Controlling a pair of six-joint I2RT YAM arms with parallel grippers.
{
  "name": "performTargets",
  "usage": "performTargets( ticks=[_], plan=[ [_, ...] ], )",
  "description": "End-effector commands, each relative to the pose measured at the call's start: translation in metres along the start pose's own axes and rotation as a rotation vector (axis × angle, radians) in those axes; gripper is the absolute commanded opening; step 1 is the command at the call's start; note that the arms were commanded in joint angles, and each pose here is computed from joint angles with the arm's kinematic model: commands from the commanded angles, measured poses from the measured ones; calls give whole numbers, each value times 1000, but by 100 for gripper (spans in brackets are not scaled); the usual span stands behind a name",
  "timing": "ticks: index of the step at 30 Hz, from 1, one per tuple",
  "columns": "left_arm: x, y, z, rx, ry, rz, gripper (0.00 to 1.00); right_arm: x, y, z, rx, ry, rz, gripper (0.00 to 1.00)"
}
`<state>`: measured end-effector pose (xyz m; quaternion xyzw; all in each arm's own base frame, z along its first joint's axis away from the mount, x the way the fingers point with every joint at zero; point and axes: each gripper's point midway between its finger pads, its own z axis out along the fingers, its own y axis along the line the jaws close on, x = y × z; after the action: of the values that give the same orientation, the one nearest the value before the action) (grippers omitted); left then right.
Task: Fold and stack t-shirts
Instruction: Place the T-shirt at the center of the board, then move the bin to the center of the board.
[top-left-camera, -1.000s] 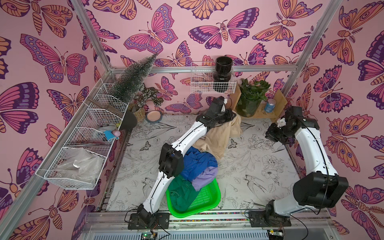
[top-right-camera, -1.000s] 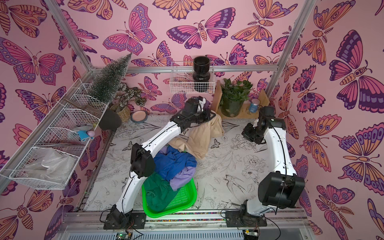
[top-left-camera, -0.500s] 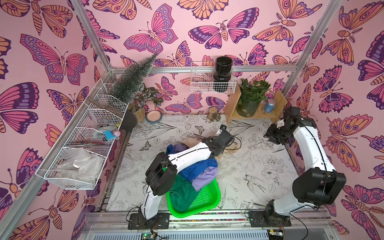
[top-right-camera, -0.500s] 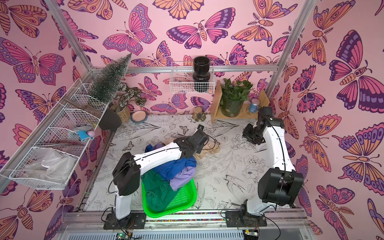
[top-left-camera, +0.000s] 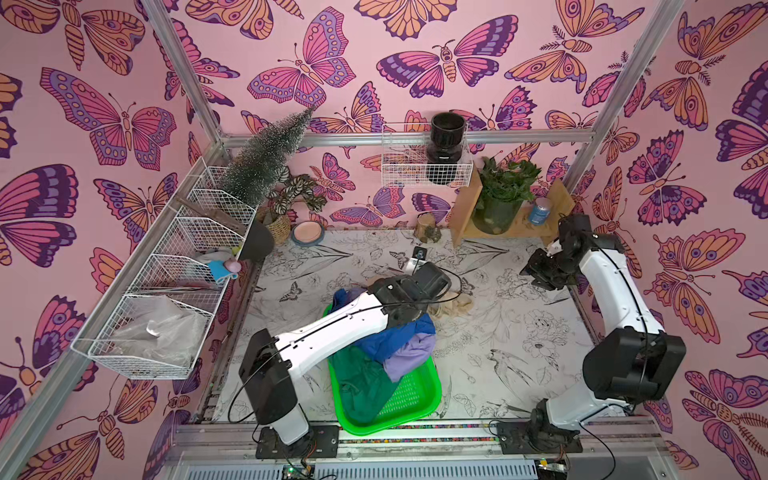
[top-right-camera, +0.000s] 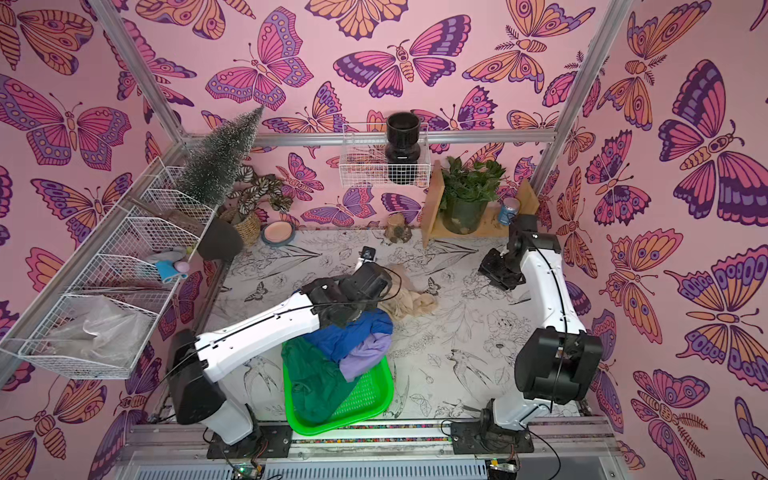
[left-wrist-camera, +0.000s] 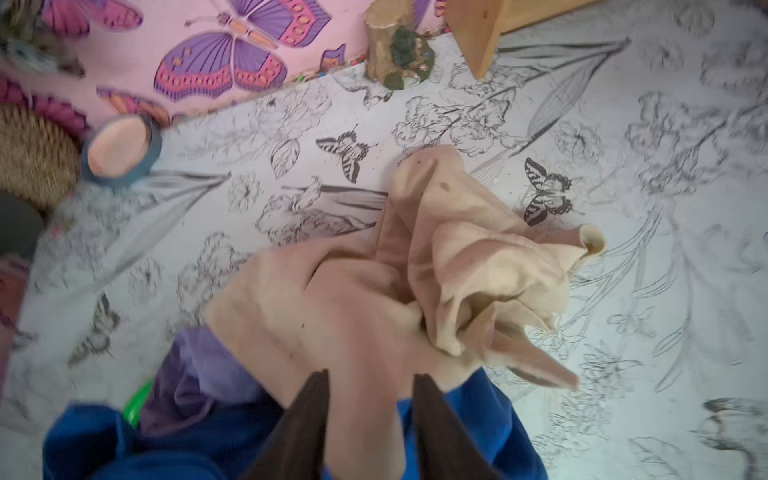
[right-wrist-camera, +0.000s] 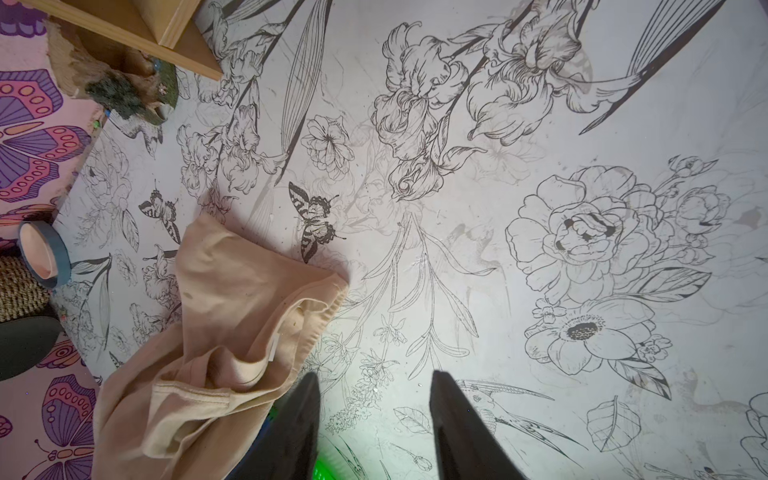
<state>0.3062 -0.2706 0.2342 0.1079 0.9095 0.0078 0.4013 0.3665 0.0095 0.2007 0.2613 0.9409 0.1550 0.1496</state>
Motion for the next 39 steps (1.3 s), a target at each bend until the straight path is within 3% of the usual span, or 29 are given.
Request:
performTargets(
  ticks=[1,4,11,15,19,24,27,31,35,39],
  plan=[
    [50,55,-23,-121,107,-124,0,5,-2,8,11,31,9,43],
    [98,77,-18,-146,206,-191,0,6,0,14,1,58,19,40],
    [174,81,19,-135,380,-209,0,7,-3,19,24,82,29,38],
    [232,93,49,-147,512,-319,0,6,-5,17,36,71,23,38],
    [269,133,69,-273,638,-476,0,5,-5,15,40,70,19,37],
    [266,183,78,-395,648,-698,0,6,-5,12,38,64,16,37],
    [246,226,67,-512,589,-723,0,6,-4,10,35,59,8,37],
    [227,296,35,-707,538,-757,0,4,-6,8,49,48,5,37],
    [238,366,-14,-878,500,-931,0,4,-6,7,52,49,1,37],
    [248,407,-53,-962,437,-1051,0,2,-8,5,65,35,-8,37]
  ],
)
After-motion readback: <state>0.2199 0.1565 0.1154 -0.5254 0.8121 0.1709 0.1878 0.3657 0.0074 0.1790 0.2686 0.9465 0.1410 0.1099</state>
